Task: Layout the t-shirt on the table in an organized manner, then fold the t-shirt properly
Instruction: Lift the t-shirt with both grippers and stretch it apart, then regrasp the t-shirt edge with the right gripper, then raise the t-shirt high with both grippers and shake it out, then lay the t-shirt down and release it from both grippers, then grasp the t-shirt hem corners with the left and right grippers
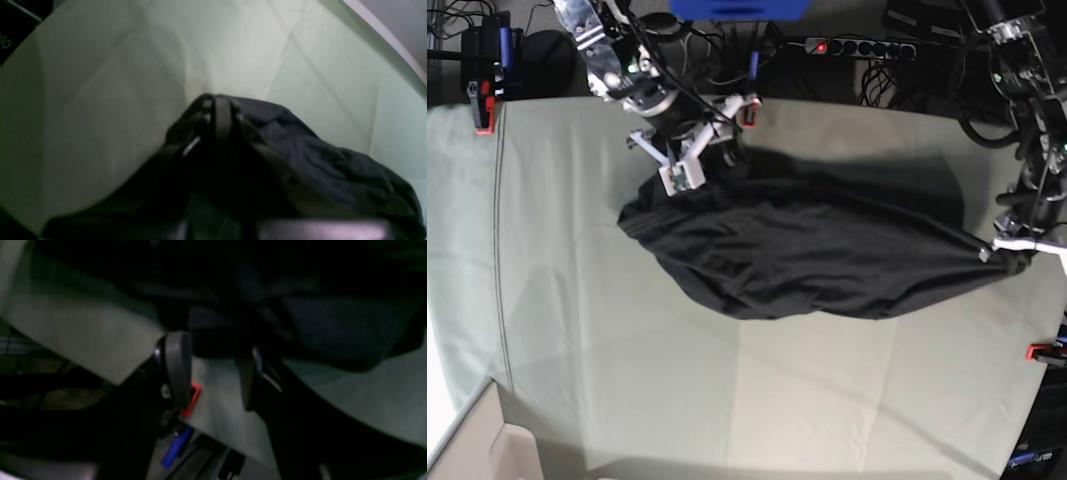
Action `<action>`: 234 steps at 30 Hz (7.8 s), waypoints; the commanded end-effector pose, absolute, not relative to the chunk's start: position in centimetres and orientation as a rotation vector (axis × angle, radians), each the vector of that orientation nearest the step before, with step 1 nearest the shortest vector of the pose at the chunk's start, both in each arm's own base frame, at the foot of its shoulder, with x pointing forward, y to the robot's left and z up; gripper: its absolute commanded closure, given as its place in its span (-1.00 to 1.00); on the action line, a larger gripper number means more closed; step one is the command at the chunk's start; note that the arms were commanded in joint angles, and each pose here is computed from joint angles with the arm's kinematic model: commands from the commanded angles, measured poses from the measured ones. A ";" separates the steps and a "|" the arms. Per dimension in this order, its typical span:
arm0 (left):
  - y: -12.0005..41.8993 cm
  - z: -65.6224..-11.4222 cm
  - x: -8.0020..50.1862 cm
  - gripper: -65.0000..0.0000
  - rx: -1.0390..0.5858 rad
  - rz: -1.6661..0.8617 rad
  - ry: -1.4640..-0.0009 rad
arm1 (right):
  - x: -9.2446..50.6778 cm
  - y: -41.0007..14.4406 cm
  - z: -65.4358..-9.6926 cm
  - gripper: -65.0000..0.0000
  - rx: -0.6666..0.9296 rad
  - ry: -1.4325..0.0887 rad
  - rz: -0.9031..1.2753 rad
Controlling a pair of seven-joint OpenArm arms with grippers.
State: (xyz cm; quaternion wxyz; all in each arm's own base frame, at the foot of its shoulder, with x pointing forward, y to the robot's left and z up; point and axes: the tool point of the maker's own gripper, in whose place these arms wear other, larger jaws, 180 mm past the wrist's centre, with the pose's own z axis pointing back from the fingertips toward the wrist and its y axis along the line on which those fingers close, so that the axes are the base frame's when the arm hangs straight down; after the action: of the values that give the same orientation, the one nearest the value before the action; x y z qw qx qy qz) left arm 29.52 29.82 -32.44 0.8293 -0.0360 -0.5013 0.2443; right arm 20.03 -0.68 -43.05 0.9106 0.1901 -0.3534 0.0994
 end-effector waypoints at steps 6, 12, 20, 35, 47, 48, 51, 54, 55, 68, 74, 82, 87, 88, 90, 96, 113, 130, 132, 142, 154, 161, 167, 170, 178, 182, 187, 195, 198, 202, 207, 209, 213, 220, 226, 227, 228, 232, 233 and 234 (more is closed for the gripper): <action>31.6 -33.3 26.6 0.99 -0.028 0.580 -1.048 | 22.2 -3.0 -40.1 0.26 0.360 -0.841 0.217; 31.6 -34.2 25.4 0.99 -0.019 0.581 -1.013 | 23.8 -6.4 -38.9 0.15 0.289 -0.894 0.190; 31.4 -34.4 25.2 0.99 -0.022 0.591 -1.008 | 25.7 -10.4 -38.1 0.04 0.204 -0.939 0.128; 31.4 -34.2 25.6 0.99 -0.026 0.593 -1.019 | 26.1 -9.0 -41.0 -0.01 0.235 -0.870 0.066; 31.4 -34.2 25.6 0.99 -0.027 0.593 -1.020 | 28.0 -8.8 -40.5 -0.02 0.237 -0.903 0.058; 31.4 -34.2 25.6 0.99 -0.027 0.593 -1.020 | 28.3 -8.9 -40.4 -0.02 0.236 -0.903 0.059; 31.4 -34.2 25.6 0.99 -0.027 0.593 -1.020 | 28.5 -9.0 -40.5 0.00 0.234 -0.905 0.057; 31.4 -34.2 25.6 0.99 -0.027 0.593 -1.020 | 29.0 -8.9 -40.2 0.00 0.234 -0.917 0.059; 31.4 -34.2 25.5 0.99 -0.027 0.593 -1.018 | 29.1 -8.9 -40.1 0.01 0.234 -0.920 0.059; 31.3 -34.0 25.5 0.99 -0.026 0.589 -1.022 | 29.7 -9.2 -39.1 1.00 0.233 -0.951 0.061; 31.0 -32.0 25.9 0.99 -0.022 0.562 -1.074 | 28.9 -11.0 -34.3 1.00 0.212 -1.116 0.040; 30.4 -28.8 26.5 0.99 -0.021 0.544 -1.164 | 26.4 -13.6 -29.1 1.00 0.164 -1.268 -0.003; 30.3 -26.0 28.5 0.99 -0.039 0.540 -1.252 | 26.8 -13.6 -27.5 1.00 0.166 -1.344 -0.005; 30.3 -25.4 29.0 0.99 -0.045 0.536 -1.270 | 27.3 -13.6 -27.1 1.00 0.167 -1.359 -0.001; 30.3 -24.1 30.1 0.99 -0.055 0.534 -1.311 | 27.9 -13.6 -26.6 1.00 0.168 -1.378 0.003; 28.1 -20.0 34.2 0.99 -0.131 0.483 -1.428 | 31.1 -11.5 -23.1 1.00 0.238 -1.477 0.124; 21.6 -5.5 45.9 0.99 -0.204 0.226 -1.709 | 45.8 -12.8 -8.6 1.00 0.165 -1.763 0.302; 21.7 13.6 43.2 0.99 -0.101 0.117 -2.080 | 49.3 -16.1 9.3 1.00 0.093 -2.065 0.246; 21.8 14.5 42.9 0.99 -0.097 0.116 -2.102 | 49.2 -16.8 9.5 1.00 0.089 -2.074 0.224; 17.2 5.7 44.0 0.99 -0.242 0.121 -1.924 | 47.5 -23.6 -0.1 1.00 0.003 -1.924 0.064; -2.1 -17.8 38.8 0.99 -0.634 -0.017 -1.303 | 40.9 -28.3 -12.3 1.00 -0.101 -1.697 -0.044; -10.0 -24.6 32.8 0.99 -0.755 -0.125 -1.104 | 36.8 -32.7 -17.9 1.00 -0.185 -1.554 -0.139; -13.6 -28.7 30.6 0.98 -0.767 -0.214 -0.963 | 33.9 -33.5 -22.2 1.00 -0.208 -1.429 -0.144; -15.4 -30.3 28.6 0.98 -0.790 -0.323 -0.881 | 32.5 -33.5 -24.2 1.00 -0.211 -1.368 -0.137; -19.0 -33.0 26.2 0.98 -0.805 -0.617 -0.752 | 29.1 -33.7 -29.0 0.91 -0.210 -1.218 -0.135; -21.0 -33.9 24.9 0.58 -0.785 -0.759 -0.708 | 28.1 -33.7 -30.3 0.47 -0.207 -1.177 -0.134; -21.3 -34.5 23.7 -0.09 -0.771 -0.840 -0.696 | 27.1 -33.8 -29.4 0.05 -0.218 -1.218 -0.197; -14.7 -31.7 25.5 -0.47 -0.700 -0.814 -0.846 | 27.3 -28.8 -29.9 0.00 -0.099 -1.238 -0.173; -8.3 -32.4 28.4 -0.49 -0.612 -0.619 -0.877 | 27.5 -25.8 -31.3 0.00 -0.010 -1.213 -0.119; 0.3 -34.2 31.4 -0.49 -0.490 -0.339 -0.891 | 27.9 -21.8 -33.0 0.00 0.099 -1.172 -0.039; 5.9 -37.9 32.3 -0.49 -0.427 -0.095 -0.826 | 28.1 -17.2 -36.0 0.00 0.218 -1.094 0.027; 6.4 -40.0 32.0 -0.49 -0.423 -0.047 -0.775 | 28.3 -16.6 -36.9 0.00 0.239 -1.074 0.029; 6.4 -43.5 31.7 -0.49 -0.428 -0.007 -0.671 | 28.4 -15.7 -39.5 0.00 0.274 -1.008 0.017; 6.4 -45.2 32.4 -0.49 -0.434 0.052 -0.726 | 28.2 -15.2 -42.0 0.00 0.292 -0.936 0.055; 5.2 -45.8 33.7 -0.49 -0.461 0.078 -0.727 | 27.9 -15.4 -42.4 0.00 0.289 -0.921 0.053; 4.6 -45.9 34.1 -0.49 -0.471 0.082 -0.719 | 27.9 -15.6 -42.4 0.00 0.284 -0.922 0.053; 4.3 -46.1 34.4 -0.49 -0.476 0.085 -0.711 | 27.9 -15.6 -42.5 0.00 0.284 -0.919 0.057; 3.3 -46.3 35.5 -0.48 -0.495 0.092 -0.693 | 27.8 -15.7 -42.5 0.00 0.283 -0.918 0.056; 3.1 -46.4 35.6 -0.48 -0.499 0.092 -0.687 | 27.7 -15.7 -42.5 0.00 0.283 -0.917 0.056; 3.0 -46.5 35.8 -0.48 -0.501 0.090 -0.683 | 27.7 -15.7 -42.6 0.00 0.283 -0.915 0.055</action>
State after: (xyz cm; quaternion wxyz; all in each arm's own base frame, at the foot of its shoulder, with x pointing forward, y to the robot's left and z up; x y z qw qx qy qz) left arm 36.11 3.43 -46.23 0.9050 -0.2417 -0.3466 0.0490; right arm 26.94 -15.48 -43.66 0.8967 0.1344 -0.4209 0.0258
